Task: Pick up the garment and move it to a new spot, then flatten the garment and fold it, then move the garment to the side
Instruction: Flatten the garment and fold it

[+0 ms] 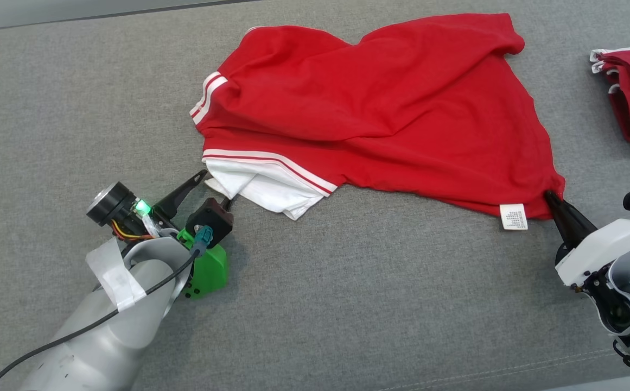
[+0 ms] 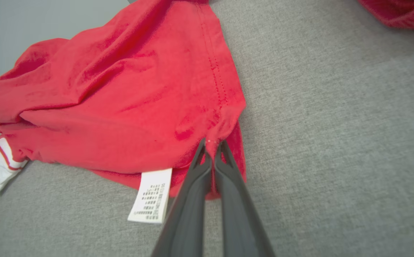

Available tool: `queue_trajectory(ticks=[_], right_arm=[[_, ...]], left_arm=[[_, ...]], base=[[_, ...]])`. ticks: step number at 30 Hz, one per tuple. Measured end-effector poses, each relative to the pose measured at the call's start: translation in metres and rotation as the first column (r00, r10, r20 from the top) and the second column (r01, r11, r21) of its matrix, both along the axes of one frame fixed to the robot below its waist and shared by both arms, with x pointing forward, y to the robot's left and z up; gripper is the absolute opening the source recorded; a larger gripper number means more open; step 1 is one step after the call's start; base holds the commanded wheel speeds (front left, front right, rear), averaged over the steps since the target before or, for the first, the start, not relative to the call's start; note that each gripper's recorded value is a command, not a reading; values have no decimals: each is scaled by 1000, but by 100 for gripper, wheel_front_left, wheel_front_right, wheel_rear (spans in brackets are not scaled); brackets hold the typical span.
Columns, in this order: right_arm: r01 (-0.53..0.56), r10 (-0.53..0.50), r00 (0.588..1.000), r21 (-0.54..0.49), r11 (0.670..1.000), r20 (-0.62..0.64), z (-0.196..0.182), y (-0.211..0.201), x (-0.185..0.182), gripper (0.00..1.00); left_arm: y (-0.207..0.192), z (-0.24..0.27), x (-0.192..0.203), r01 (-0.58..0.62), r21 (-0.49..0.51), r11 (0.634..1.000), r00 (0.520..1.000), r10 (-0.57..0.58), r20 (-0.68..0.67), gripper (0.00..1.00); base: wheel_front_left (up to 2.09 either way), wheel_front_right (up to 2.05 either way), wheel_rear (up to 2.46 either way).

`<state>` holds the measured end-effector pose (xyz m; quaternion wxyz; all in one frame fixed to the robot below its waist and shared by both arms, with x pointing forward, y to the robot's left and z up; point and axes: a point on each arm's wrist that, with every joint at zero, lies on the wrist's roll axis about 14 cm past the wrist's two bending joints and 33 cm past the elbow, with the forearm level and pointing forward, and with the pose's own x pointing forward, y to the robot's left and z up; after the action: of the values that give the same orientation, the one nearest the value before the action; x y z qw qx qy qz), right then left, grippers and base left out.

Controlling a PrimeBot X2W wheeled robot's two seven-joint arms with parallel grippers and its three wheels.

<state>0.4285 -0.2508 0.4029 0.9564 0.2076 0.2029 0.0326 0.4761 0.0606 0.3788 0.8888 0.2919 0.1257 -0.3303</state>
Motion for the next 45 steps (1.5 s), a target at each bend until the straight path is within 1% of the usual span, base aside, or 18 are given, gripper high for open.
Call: queue_trajectory(ticks=[1, 4, 7, 10, 11, 13, 15, 17, 18, 20, 22, 24, 27, 30, 33, 38, 40, 45], right_arm=[[4, -4, 1000, -1, 1000, 1, 0, -1, 0, 0], [17, -17, 1000, -3, 1000, 9, 3, -6, 0, 0], [24, -24, 999, -14, 1000, 21, 7, -10, -1, 0], [26, -25, 999, -20, 999, 46, 15, -13, 0, 0], [24, -23, 998, -22, 999, 55, 19, -13, 1, 0], [17, -14, 996, -26, 1000, 84, 28, -12, 3, 0], [2, 3, 992, -36, 999, 124, 42, -11, 8, 0], [-14, 23, 984, -51, 999, 175, 60, -10, 14, 0], [-20, 31, 979, -55, 998, 202, 69, -10, 17, 0], [-25, 41, 965, -65, 998, 259, 89, -10, 24, 0], [-23, 41, 946, -59, 998, 322, 111, -9, 29, 0], [-22, 40, 927, -52, 998, 373, 130, -9, 31, 0], [-22, 37, 900, -38, 999, 435, 156, -9, 31, 0], [-30, 44, 873, -37, 999, 485, 181, -11, 28, 0], [-33, 24, 848, 8, 999, 529, 215, -15, 27, 0], [-49, -5, 811, 77, 996, 586, 277, -30, 13, 0], [-63, 2, 795, 79, 995, 607, 297, -32, 6, 0], [-102, 25, 730, 72, 992, 683, 345, -29, -12, 0]], left_arm=[[-1, -1, 0, 6, 0, 1000, 1000, -6, -7, 0], [-5, -6, -1, 12, 1, 1000, 999, -12, -41, 0], [-2, -9, -2, -27, -16, 1000, 996, 25, -87, 0], [-2, -9, -8, -117, -121, 986, 979, 93, -182, 0], [-3, -8, -10, -169, -178, 969, 965, 127, -228, 0], [-7, -6, -15, -314, -300, 901, 912, 198, -360, 0], [-27, 4, -25, -377, -389, 840, 864, 168, -475, 0], [-46, 33, -27, -441, -517, 734, 814, 85, -574, 0], [-45, 53, -23, -468, -579, 668, 800, 42, -598, 0], [-29, 94, -10, -522, -682, 511, 785, -24, -619, 0], [-12, 131, -3, -541, -758, 365, 790, -89, -607, 0], [1, 166, 2, -542, -806, 239, 806, -124, -579, 0], [18, 217, 8, -519, -852, 75, 838, -155, -524, 0], [26, 267, 7, -461, -887, -28, 874, -186, -448, 0], [33, 305, 4, -399, -915, -59, 906, -176, -384, 0], [38, 364, -8, -312, -947, -83, 941, -164, -296, 0], [35, 383, -15, -282, -956, -84, 947, -181, -264, 0], [22, 424, -34, -201, -978, -52, 958, -221, -185, 0]], base=[[0, 0, 0], [0, 0, 0], [0, 0, 0], [0, 0, 0], [0, 0, 0], [0, 0, 0], [0, 0, 0], [0, 0, 0], [0, 0, 0], [0, 0, 0], [0, 0, 0], [0, 0, 0], [0, 0, 0], [0, 0, 0], [0, 0, 0], [0, 0, 0], [0, 0, 0], [0, 0, 0]])
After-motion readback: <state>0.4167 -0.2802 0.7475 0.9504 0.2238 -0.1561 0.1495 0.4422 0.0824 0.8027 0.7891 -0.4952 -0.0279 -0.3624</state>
